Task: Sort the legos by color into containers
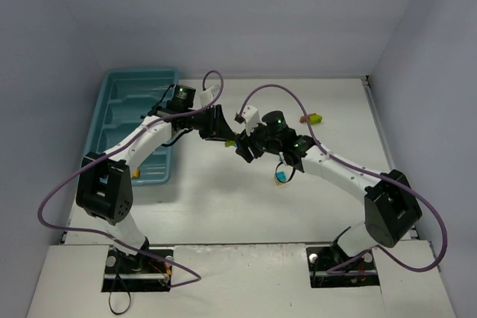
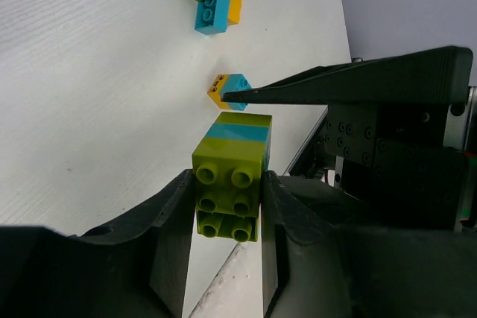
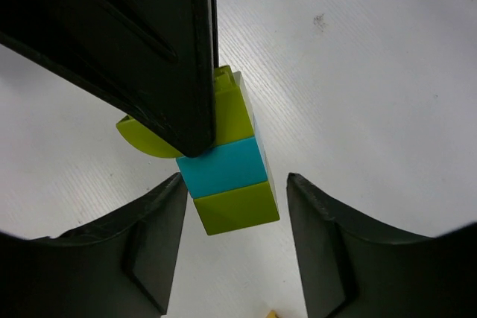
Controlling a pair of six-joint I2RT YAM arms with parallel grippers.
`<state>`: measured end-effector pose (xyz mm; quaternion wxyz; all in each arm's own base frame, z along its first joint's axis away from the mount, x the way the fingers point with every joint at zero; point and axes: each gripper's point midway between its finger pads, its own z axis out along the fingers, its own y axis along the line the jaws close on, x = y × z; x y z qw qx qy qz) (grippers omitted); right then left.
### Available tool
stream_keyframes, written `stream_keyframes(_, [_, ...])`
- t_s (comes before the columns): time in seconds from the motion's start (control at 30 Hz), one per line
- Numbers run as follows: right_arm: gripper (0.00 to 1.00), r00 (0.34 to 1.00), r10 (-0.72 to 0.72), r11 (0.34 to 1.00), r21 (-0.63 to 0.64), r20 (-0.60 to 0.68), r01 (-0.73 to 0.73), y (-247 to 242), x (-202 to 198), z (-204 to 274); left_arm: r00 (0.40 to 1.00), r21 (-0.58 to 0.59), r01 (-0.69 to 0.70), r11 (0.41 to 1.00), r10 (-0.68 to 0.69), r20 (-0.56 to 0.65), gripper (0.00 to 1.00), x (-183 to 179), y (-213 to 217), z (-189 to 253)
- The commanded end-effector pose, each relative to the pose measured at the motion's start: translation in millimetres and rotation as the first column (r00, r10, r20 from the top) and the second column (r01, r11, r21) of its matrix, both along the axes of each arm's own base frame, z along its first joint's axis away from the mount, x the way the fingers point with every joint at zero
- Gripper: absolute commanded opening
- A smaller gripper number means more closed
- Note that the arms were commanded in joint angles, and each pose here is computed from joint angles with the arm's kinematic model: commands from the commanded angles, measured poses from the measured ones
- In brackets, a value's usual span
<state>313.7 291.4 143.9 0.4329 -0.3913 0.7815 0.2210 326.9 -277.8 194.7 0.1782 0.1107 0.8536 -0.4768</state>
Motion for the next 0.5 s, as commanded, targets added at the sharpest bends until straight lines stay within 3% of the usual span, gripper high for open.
stream_keyframes(0.0, [0.54, 0.992, 0.041, 0.995, 0.091, 0.116, -0.051, 13, 2, 42, 0.991, -0.065, 0.064, 0.996, -0.055, 0.123, 0.0, 3, -8, 36])
stream_keyframes(0.17, [0.59, 0.989, 0.053, 0.993, 0.101, 0.14, -0.068, 17, 5, 51, 0.989, -0.065, 0.068, 0.996, -0.059, 0.134, 0.0, 3, -8, 38])
stream_keyframes(0.47, [0.42, 0.985, 0.069, 0.991, 0.101, 0.159, -0.086, 25, 6, 53, 0.99, -0.06, 0.081, 0.995, -0.073, 0.123, 0.0, 0, -8, 37])
